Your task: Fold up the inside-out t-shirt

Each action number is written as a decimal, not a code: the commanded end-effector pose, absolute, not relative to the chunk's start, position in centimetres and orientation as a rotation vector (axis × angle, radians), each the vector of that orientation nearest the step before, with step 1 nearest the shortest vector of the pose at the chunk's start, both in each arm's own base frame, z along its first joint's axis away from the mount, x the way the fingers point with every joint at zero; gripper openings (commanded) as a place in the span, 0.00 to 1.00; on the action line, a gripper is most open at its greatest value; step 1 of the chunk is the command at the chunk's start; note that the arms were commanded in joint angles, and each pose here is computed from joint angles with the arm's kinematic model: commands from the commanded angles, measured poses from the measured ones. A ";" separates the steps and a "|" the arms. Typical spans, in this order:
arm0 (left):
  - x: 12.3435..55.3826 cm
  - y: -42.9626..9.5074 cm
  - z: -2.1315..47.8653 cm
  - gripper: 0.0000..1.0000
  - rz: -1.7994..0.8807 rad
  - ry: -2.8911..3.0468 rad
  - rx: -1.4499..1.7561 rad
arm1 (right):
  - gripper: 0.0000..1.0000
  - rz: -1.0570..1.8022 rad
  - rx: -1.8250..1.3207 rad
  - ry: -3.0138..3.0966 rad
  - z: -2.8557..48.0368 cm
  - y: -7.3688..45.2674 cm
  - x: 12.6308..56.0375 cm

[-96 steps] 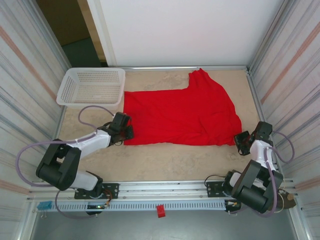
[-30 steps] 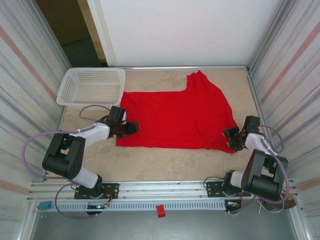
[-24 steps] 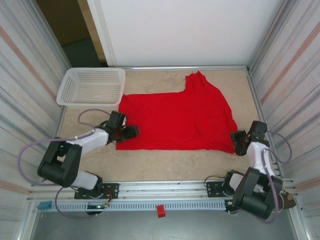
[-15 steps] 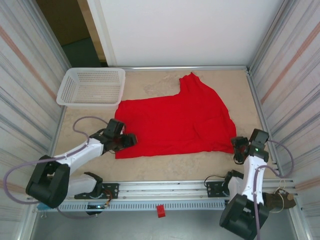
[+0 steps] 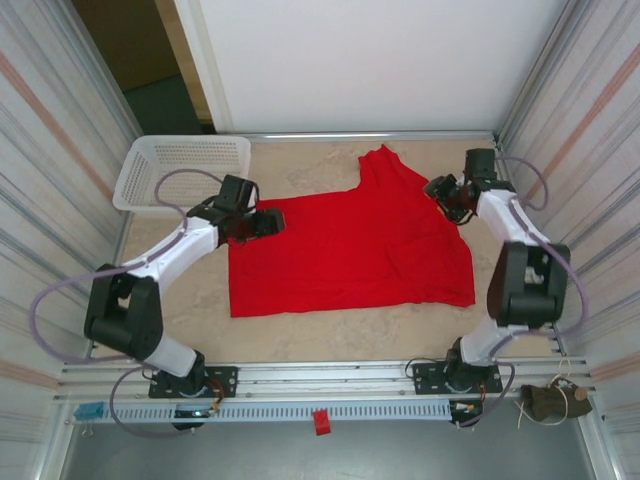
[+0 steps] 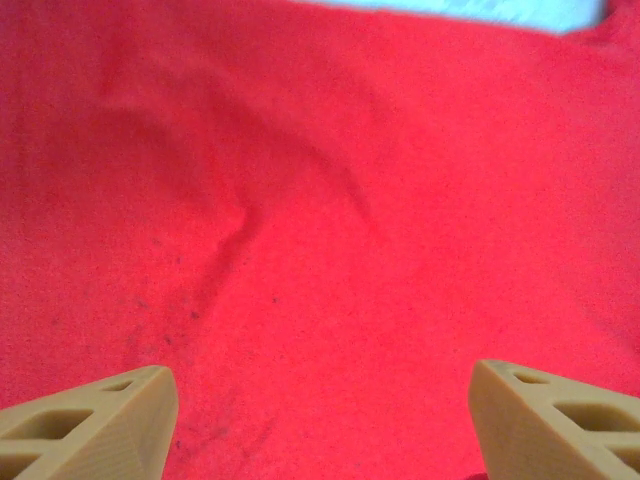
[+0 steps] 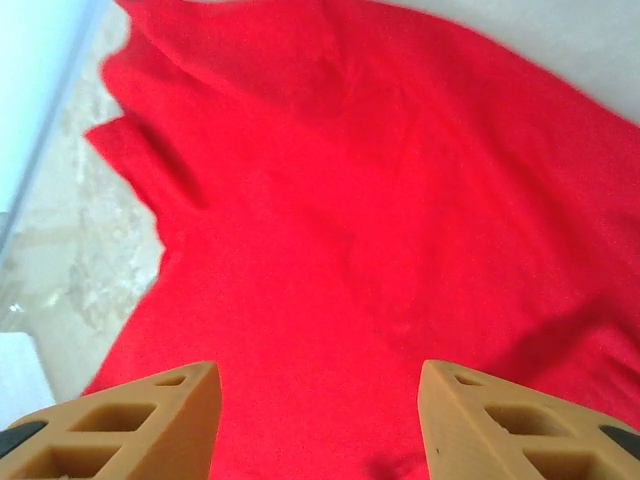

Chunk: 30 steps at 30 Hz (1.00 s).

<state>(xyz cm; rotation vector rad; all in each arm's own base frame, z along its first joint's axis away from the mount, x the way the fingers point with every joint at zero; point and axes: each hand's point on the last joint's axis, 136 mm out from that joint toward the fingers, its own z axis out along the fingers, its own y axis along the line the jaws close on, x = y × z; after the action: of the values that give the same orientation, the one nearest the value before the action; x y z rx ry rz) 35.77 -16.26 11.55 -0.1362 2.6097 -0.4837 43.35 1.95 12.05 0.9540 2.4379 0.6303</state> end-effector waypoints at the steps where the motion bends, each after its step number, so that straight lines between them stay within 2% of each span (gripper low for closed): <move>1: 35.4 -17.4 10.3 0.77 -0.490 2.655 -0.059 | 0.52 0.653 1.004 2.528 7.7 2.8 43.4; 6: 34.5 -18.5 7.8 0.77 -0.493 2.704 -0.032 | 0.52 0.555 1.211 2.535 2.8 1.1 40.0; 10: 33.3 -18.9 5.8 0.77 -0.488 2.749 -0.021 | 0.53 0.466 1.392 2.485 1.2 -1.6 35.9; 17: 31.3 -19.4 3.5 0.78 -0.479 2.800 -0.007 | 0.53 0.348 1.646 2.354 0.9 -5.8 29.2; 24: 28.2 -20.0 1.3 0.78 -0.474 2.848 -0.019 | 0.54 0.271 1.734 2.249 2.3 -7.4 24.5; 27: 26.8 -20.3 0.9 0.78 -0.497 2.863 -0.059 | 0.54 0.297 1.717 2.195 3.6 -7.4 24.1; 30: 26.7 -20.8 2.8 0.78 -0.567 2.820 -0.105 | 0.54 0.406 1.584 2.178 6.5 -7.2 26.8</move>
<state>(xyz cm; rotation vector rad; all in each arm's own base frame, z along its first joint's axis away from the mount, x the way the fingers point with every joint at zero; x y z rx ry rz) 28.95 -21.26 3.30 -0.0103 2.7514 -0.5439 25.39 -7.10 4.28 1.6486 2.1954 0.3552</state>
